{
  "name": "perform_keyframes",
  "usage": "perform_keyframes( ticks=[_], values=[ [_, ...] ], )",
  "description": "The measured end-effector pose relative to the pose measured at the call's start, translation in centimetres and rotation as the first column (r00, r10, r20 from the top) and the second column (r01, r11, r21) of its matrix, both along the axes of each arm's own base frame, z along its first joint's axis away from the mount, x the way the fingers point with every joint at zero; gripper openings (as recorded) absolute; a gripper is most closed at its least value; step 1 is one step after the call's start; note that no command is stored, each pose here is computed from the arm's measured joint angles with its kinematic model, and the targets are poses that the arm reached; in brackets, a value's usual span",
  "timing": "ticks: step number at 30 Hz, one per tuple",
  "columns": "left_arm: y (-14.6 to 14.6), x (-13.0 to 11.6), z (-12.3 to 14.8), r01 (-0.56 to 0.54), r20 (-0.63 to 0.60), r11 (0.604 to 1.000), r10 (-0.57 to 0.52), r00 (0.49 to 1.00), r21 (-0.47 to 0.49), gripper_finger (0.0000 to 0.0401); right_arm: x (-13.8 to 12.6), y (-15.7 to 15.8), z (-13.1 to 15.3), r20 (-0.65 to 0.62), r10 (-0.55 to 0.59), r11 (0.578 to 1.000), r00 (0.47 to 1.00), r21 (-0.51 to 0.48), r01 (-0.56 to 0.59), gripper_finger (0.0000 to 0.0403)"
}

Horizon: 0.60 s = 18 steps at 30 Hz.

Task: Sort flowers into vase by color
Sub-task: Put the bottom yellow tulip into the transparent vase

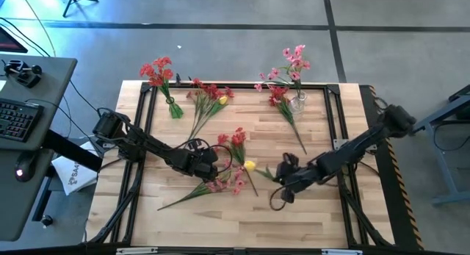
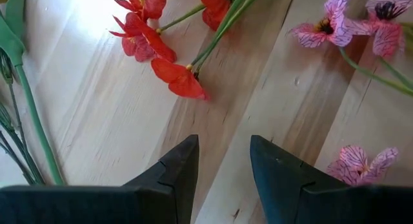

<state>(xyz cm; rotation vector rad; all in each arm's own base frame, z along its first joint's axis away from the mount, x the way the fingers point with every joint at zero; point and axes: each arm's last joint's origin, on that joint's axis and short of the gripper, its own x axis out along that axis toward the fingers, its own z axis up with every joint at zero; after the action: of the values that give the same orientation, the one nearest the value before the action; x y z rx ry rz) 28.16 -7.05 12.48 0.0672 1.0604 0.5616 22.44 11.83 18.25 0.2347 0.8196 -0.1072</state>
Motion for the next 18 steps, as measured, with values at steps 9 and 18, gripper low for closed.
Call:
perform_keyframes(
  ticks=[9, 18],
  values=[
    [0.0, 0.1, 0.0, -0.001, 0.017, 1.0, 0.001, 1.0, 0.0, 0.0129, -3.1, -3.0, 0.6, 0.654, 0.092, 0.996, 0.751, -0.064, -0.067, 0.0002],
    [-0.4, 1.3, 0.5, 0.088, 0.102, 0.996, -0.089, 0.991, 0.016, 0.0129, -4.8, -5.6, 2.1, 0.875, 0.163, 0.969, 0.455, -0.228, 0.091, 0.0002]
  ],
)
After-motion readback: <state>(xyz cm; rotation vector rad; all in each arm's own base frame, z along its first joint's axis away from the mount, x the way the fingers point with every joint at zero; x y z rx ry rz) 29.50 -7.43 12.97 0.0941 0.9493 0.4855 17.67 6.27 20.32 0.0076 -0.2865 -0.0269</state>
